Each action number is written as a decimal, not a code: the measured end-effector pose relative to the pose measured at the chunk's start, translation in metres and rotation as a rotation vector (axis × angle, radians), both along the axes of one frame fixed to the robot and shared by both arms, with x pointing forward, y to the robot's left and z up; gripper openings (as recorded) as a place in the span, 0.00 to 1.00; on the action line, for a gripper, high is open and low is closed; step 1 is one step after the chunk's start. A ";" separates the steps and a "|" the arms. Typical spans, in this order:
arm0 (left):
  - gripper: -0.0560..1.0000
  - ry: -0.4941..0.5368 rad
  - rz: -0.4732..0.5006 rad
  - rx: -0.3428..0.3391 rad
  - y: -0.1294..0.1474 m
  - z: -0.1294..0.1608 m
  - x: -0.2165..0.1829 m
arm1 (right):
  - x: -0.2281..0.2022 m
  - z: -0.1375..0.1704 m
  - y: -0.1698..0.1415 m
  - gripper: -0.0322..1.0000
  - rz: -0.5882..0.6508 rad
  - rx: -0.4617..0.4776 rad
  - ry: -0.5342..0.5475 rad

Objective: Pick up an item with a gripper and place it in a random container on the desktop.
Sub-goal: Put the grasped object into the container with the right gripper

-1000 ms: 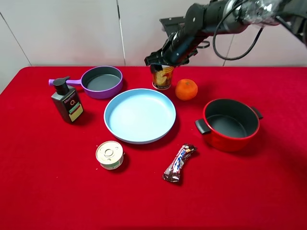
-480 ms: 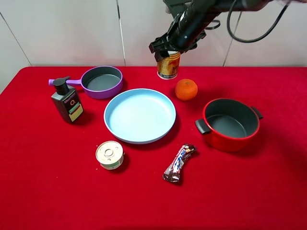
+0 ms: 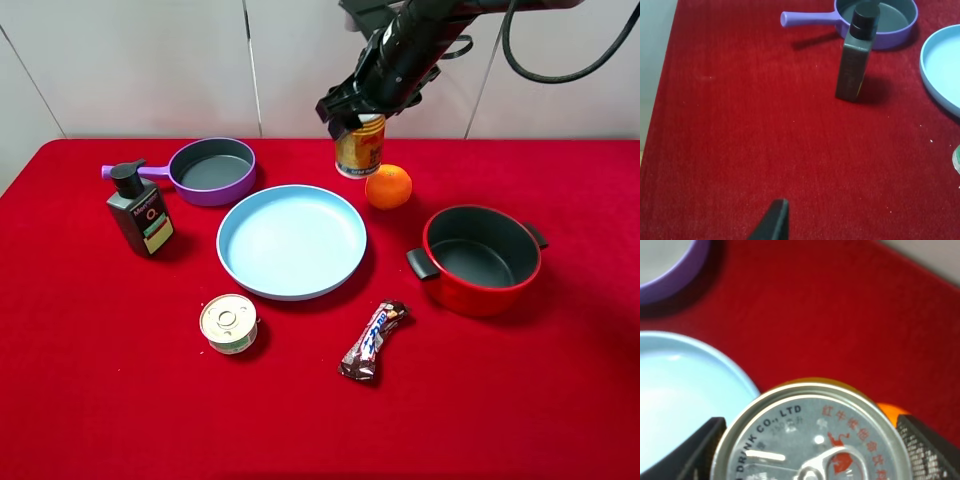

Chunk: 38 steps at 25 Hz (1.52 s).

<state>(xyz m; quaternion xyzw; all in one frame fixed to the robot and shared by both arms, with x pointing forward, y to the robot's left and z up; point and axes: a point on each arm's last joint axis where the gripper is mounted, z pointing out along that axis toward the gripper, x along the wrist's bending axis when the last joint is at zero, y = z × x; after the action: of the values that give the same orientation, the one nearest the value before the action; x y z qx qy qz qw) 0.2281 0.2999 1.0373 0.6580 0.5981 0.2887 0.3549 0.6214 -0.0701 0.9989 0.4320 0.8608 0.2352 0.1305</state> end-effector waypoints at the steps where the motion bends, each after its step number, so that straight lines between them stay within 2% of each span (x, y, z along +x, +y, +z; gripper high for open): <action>1: 0.99 0.000 0.000 0.000 0.000 0.000 0.000 | -0.003 0.000 0.004 0.52 0.010 -0.003 0.004; 7: 0.99 0.000 0.000 0.000 0.000 0.000 0.000 | -0.017 0.002 0.023 0.52 0.074 -0.019 -0.002; 14: 0.99 0.000 0.000 0.000 0.000 0.000 0.000 | -0.042 0.018 0.016 0.51 0.100 -0.030 -0.015; 27: 0.99 0.000 0.000 0.000 0.000 0.000 0.000 | -0.106 0.032 -0.033 0.51 0.041 -0.035 -0.008; 38: 0.99 0.000 0.000 0.000 0.000 0.000 0.000 | -0.145 0.034 -0.096 0.51 -0.091 -0.038 0.008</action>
<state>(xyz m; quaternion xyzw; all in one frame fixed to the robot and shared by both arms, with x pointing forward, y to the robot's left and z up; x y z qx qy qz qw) 0.2281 0.2999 1.0373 0.6580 0.5981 0.2887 0.3549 0.4766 -0.1664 1.0332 0.4690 0.8452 0.2108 0.1460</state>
